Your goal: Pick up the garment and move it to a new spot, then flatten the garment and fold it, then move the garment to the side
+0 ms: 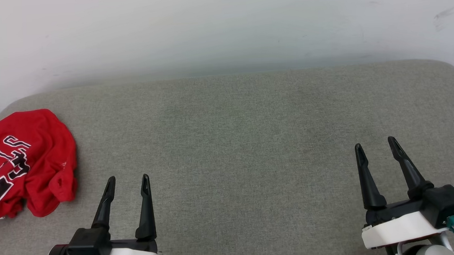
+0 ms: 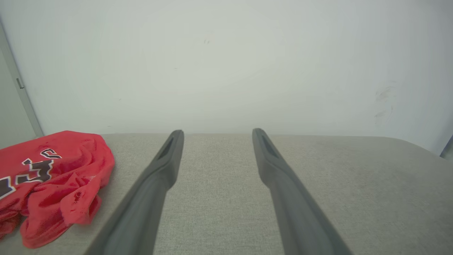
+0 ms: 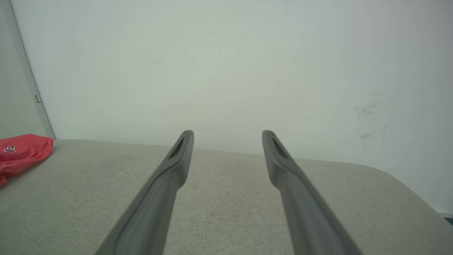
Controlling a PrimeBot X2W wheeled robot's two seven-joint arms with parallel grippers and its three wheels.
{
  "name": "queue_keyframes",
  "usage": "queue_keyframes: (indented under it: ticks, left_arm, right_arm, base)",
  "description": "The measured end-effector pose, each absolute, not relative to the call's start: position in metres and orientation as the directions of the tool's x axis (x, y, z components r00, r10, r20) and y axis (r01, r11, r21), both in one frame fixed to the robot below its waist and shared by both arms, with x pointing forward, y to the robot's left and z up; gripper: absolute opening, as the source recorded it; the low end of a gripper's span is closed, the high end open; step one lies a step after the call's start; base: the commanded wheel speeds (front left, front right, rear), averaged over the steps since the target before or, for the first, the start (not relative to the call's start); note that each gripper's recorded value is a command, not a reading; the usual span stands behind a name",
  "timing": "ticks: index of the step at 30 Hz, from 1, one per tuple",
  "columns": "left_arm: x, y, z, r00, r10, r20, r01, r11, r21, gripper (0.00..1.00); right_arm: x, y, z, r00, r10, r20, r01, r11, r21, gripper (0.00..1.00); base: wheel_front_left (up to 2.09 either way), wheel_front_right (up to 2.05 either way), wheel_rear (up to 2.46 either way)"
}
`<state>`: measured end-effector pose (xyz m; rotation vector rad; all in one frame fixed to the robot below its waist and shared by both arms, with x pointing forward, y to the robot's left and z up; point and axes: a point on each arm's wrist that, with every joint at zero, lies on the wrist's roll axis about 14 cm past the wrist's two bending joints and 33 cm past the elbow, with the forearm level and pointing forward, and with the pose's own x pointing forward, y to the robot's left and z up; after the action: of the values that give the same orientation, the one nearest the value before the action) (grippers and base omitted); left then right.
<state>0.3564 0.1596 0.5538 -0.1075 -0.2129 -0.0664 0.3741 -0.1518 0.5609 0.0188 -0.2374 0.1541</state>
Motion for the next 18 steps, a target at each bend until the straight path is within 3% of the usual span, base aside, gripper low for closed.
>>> queue_keyframes:
  ticks: [11,18]
  left_arm:
    - [0.353,0.162,0.556,0.969,-0.076,0.236,0.083,0.996,-0.019,1.0]
    - [0.342,0.19,0.553,0.974,0.008,0.226,-0.004,1.0,-0.016,1.0]
  right_arm:
    - [0.375,-0.141,0.563,0.949,0.193,0.249,-0.175,0.98,-0.091,1.0]
    - [0.381,-0.113,0.558,0.932,0.275,0.235,-0.259,0.961,-0.096,1.0]
  base:
    - [0.0,0.0,0.0]
    - [0.0,0.0,0.0]
